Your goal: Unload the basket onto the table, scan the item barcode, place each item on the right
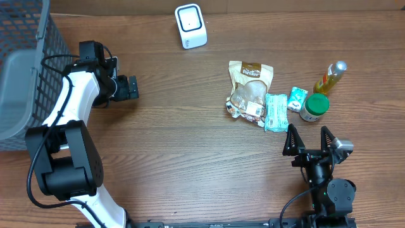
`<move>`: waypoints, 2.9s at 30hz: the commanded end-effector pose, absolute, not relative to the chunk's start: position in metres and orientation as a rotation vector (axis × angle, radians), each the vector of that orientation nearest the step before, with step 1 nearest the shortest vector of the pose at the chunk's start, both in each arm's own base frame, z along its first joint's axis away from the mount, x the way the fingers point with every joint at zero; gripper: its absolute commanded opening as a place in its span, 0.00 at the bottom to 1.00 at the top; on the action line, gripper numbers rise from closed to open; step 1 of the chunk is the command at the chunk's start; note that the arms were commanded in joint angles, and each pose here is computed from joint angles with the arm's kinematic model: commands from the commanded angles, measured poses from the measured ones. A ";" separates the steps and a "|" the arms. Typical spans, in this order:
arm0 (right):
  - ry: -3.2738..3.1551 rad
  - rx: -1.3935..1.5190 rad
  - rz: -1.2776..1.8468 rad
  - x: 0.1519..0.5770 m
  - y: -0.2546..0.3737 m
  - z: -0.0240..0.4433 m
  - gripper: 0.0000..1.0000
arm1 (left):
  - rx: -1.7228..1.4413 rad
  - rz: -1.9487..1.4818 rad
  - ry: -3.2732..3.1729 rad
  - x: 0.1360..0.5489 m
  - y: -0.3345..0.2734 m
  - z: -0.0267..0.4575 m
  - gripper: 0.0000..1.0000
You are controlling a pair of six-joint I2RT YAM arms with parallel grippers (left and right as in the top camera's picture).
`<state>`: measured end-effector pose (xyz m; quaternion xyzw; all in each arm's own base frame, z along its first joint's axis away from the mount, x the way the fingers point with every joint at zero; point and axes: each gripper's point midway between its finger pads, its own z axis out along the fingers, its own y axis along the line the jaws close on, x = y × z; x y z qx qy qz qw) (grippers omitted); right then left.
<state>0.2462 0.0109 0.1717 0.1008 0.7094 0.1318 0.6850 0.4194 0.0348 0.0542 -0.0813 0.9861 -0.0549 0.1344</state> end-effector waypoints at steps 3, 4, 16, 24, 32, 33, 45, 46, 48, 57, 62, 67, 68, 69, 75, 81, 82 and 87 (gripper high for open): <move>1.587 0.221 0.289 0.246 0.010 0.170 1.00 | -0.210 -0.152 2.855 0.424 0.035 0.054 1.00; 1.587 0.222 0.289 0.246 0.010 0.170 1.00 | -0.210 -0.152 2.855 0.424 0.035 0.054 1.00; 1.587 0.221 0.290 0.246 0.010 0.170 1.00 | -0.210 -0.152 2.855 0.424 0.035 0.054 0.99; 1.587 0.222 0.289 0.246 0.010 0.170 1.00 | -0.210 -0.152 2.855 0.424 0.035 0.054 1.00; 1.587 0.222 0.289 0.246 0.010 0.170 1.00 | -0.210 -0.152 2.855 0.424 0.035 0.054 0.99; 1.587 0.221 0.290 0.246 0.010 0.170 1.00 | -0.210 -0.152 2.855 0.424 0.035 0.054 1.00; 1.587 0.221 0.290 0.246 0.010 0.170 1.00 | -0.210 -0.152 2.855 0.424 0.035 0.054 1.00; 1.587 0.221 0.289 0.246 0.010 0.170 1.00 | -0.210 -0.152 2.855 0.424 0.035 0.054 1.00; 1.587 0.221 0.289 0.246 0.010 0.170 1.00 | -0.210 -0.152 2.855 0.424 0.035 0.054 1.00; 1.587 0.222 0.289 0.246 0.010 0.170 1.00 | -0.208 -0.154 2.866 0.423 0.034 0.049 0.99; 1.587 0.221 0.289 0.246 0.010 0.170 1.00 | -0.171 -0.156 2.845 0.424 0.024 0.059 0.99; 1.587 0.221 0.290 0.246 0.010 0.170 1.00 | -0.071 -0.163 2.764 0.428 -0.003 0.095 1.00; 1.587 0.221 0.289 0.246 0.010 0.170 1.00 | -0.045 -0.166 2.741 0.428 -0.010 0.106 1.00; 1.587 0.222 0.289 0.246 0.010 0.170 1.00 | -0.017 -0.171 2.715 0.428 -0.018 0.116 1.00; 1.587 0.221 0.289 0.246 0.010 0.170 1.00 | 0.113 -0.199 2.561 0.419 -0.056 0.180 0.99; 1.587 0.221 0.289 0.246 0.010 0.170 1.00 | 0.200 -0.229 2.421 0.402 -0.083 0.234 0.99; 1.587 0.221 0.289 0.246 0.010 0.170 1.00 | 0.206 -0.232 2.403 0.399 -0.084 0.241 1.00; 1.587 0.221 0.289 0.246 0.010 0.170 1.00 | 0.206 -0.235 2.308 0.385 -0.082 0.277 0.99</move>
